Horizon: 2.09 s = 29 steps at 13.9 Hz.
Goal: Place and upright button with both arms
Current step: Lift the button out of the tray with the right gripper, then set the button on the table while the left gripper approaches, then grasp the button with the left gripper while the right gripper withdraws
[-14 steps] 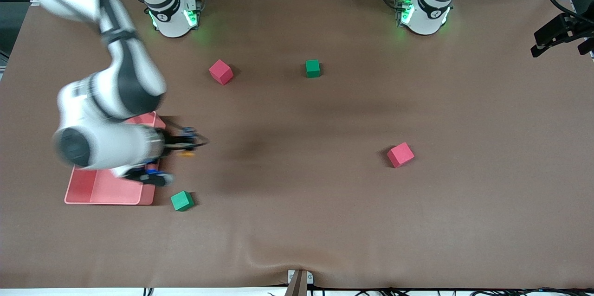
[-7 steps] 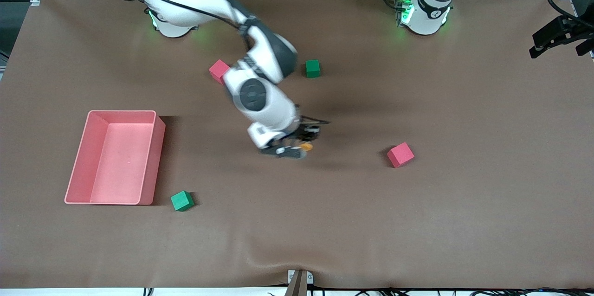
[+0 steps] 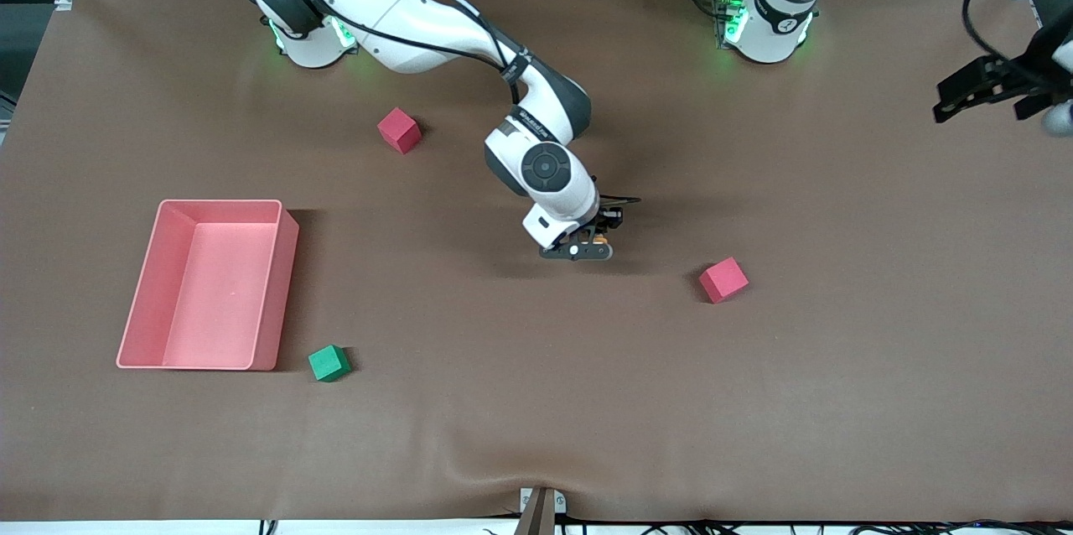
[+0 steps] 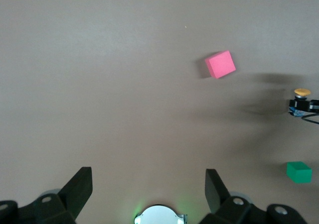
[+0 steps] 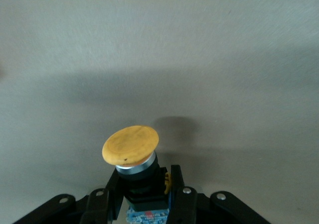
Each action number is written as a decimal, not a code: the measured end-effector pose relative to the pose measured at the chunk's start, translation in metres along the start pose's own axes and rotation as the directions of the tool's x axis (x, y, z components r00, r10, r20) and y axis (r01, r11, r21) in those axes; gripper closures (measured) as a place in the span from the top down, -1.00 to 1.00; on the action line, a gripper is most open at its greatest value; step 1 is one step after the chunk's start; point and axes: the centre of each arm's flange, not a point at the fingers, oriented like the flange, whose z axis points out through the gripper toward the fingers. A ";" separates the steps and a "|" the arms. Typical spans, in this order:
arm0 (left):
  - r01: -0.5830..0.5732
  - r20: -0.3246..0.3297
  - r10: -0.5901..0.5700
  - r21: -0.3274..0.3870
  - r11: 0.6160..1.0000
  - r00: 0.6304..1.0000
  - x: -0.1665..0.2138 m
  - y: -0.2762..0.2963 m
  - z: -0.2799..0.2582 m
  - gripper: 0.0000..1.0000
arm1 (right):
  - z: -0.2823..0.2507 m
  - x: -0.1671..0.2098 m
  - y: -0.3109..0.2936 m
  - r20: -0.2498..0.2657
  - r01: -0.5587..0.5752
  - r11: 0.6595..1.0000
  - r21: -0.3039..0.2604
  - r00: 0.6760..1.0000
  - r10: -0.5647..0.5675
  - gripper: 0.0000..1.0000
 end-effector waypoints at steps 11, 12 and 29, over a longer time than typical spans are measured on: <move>-0.149 0.229 0.145 0.003 0.989 0.963 0.033 0.084 0.092 1.00 | -0.031 0.024 0.006 -0.032 -0.006 0.999 -0.050 0.999 0.005 0.78; -0.166 0.255 0.161 -0.003 0.986 0.953 0.035 0.094 0.104 1.00 | -0.063 0.039 0.013 -0.033 -0.027 0.998 -0.052 0.999 0.026 0.98; 0.087 0.376 -0.074 -0.017 0.996 0.923 0.063 0.317 0.345 1.00 | -0.547 0.115 0.441 -0.096 -0.275 0.948 -0.157 0.960 0.262 1.00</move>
